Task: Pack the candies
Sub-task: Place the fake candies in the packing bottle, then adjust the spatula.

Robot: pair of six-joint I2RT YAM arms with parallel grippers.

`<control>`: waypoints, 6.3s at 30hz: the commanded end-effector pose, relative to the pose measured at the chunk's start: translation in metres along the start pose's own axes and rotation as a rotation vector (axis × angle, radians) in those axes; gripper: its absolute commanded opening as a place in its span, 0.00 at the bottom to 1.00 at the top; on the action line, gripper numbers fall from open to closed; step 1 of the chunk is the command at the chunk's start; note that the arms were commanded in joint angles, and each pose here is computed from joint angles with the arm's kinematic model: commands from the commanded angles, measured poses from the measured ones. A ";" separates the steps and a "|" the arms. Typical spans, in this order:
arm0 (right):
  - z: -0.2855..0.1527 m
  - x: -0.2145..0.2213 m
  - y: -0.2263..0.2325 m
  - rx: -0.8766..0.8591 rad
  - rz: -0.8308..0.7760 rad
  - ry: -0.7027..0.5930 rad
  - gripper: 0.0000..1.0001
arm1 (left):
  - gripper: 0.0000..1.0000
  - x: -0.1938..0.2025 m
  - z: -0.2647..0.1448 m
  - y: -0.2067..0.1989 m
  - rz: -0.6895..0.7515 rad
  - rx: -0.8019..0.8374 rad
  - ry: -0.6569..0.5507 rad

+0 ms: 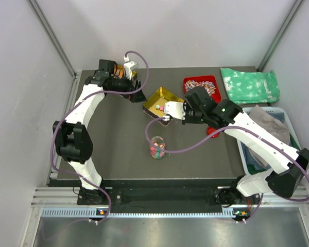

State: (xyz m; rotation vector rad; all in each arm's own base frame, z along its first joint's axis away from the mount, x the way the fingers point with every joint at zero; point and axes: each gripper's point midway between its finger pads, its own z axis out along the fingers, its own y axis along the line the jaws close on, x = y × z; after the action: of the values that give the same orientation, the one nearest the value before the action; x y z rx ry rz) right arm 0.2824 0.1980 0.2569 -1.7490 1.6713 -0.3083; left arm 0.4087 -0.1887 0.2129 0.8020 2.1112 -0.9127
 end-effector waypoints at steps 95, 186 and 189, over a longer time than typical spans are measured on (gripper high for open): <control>-0.003 -0.030 -0.028 0.095 0.298 -0.366 0.25 | 0.00 -0.010 0.013 -0.142 -0.004 0.660 0.014; -0.005 -0.066 -0.033 0.073 0.336 -0.443 0.00 | 0.58 -0.006 0.032 -0.116 -0.037 0.557 0.034; 0.000 -0.054 -0.028 0.082 0.316 -0.397 0.00 | 0.87 -0.029 0.023 -0.094 -0.032 0.498 -0.019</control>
State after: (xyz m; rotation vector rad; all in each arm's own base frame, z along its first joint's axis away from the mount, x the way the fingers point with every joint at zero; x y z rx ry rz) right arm 0.2880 0.2469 0.2518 -1.4158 1.6830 0.1607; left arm 0.3328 -0.2801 0.2286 1.0265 1.9802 -1.5898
